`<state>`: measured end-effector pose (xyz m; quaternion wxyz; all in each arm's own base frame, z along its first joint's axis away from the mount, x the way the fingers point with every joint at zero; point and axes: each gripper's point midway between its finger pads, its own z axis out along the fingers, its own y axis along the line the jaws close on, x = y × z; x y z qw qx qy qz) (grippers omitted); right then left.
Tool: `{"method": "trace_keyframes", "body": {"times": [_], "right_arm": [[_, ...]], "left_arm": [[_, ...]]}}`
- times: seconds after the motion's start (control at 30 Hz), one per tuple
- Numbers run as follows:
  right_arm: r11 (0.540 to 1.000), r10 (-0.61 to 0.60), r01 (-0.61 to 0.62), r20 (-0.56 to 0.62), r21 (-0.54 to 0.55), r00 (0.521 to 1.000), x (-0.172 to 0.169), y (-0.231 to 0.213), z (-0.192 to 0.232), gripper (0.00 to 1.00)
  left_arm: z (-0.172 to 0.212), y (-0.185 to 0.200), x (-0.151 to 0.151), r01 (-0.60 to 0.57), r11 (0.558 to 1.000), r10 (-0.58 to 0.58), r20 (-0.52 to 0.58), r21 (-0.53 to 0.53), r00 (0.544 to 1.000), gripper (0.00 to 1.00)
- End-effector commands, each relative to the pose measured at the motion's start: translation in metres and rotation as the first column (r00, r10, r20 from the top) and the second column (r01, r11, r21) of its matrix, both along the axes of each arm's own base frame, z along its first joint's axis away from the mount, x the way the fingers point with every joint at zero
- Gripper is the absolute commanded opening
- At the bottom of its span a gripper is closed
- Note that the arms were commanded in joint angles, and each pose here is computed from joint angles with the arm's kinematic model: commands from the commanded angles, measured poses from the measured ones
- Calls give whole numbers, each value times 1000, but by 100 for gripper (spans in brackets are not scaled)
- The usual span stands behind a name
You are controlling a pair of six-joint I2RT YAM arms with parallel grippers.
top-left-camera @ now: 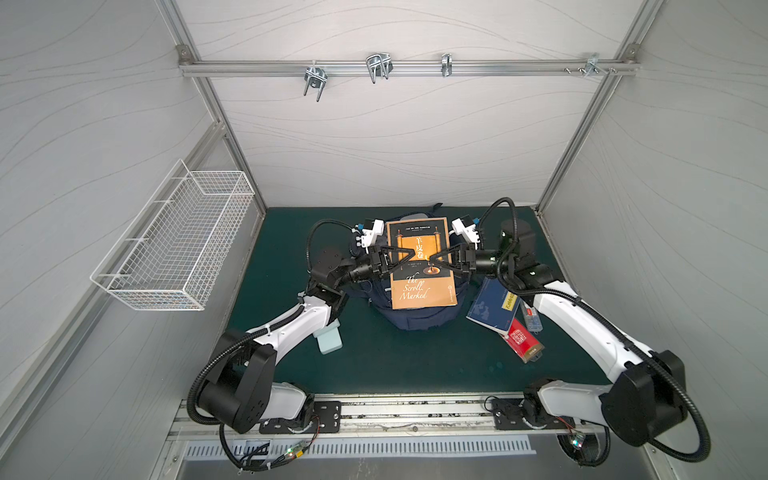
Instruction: Pack the student bag
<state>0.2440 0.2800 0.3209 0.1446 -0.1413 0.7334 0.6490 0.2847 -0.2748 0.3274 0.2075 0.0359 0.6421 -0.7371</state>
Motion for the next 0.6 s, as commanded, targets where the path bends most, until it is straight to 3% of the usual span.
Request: {"method": "trace_keyframes", "body": {"times": [0.0, 0.1, 0.17, 0.23, 0.27, 0.33, 0.4, 0.47, 0.5, 0.57], "right_arm": [[999, 25, -27, 43, 42, 999, -8, -1, 17, 20], [999, 21, -22, 45, 39, 999, -9, -2, 19, 0], [1000, 6, -8, 46, 25, 999, -9, -4, 19, 0], [999, -40, 40, 49, -8, 998, -5, -11, 17, 0], [994, -91, 93, 45, -48, 995, 0, -19, 13, 0], [956, -239, 242, 41, -166, 970, 16, -44, -2, 0], [872, -395, 387, 38, -300, 918, 32, -79, -21, 0], [763, -523, 483, 28, -431, 852, 41, -116, -43, 0], [705, -576, 511, 23, -493, 817, 43, -134, -54, 0], [634, -636, 533, 15, -561, 772, 43, -159, -70, 0]], "left_arm": [[28, 3, -10, 18, 998, -11, 120, -59, 993, 0], [20, 2, -8, 9, 999, -5, 109, -35, 994, 0], [8, 0, -4, -7, 1000, 6, 83, 14, 997, 0], [-15, 1, 4, -49, 990, 45, 35, 129, 998, 27], [-31, 4, 8, -93, 967, 88, 33, 236, 996, 39], [-64, 17, 10, -186, 851, 176, 67, 491, 982, 56], [-93, 35, 12, -282, 632, 215, 186, 722, 959, 63], [-117, 44, 13, -283, 465, 181, 222, 839, 958, 63], [-129, 47, 13, -258, 400, 163, 209, 879, 964, 71], [-147, 41, 10, -208, 349, 105, 182, 914, 978, 71]]}}
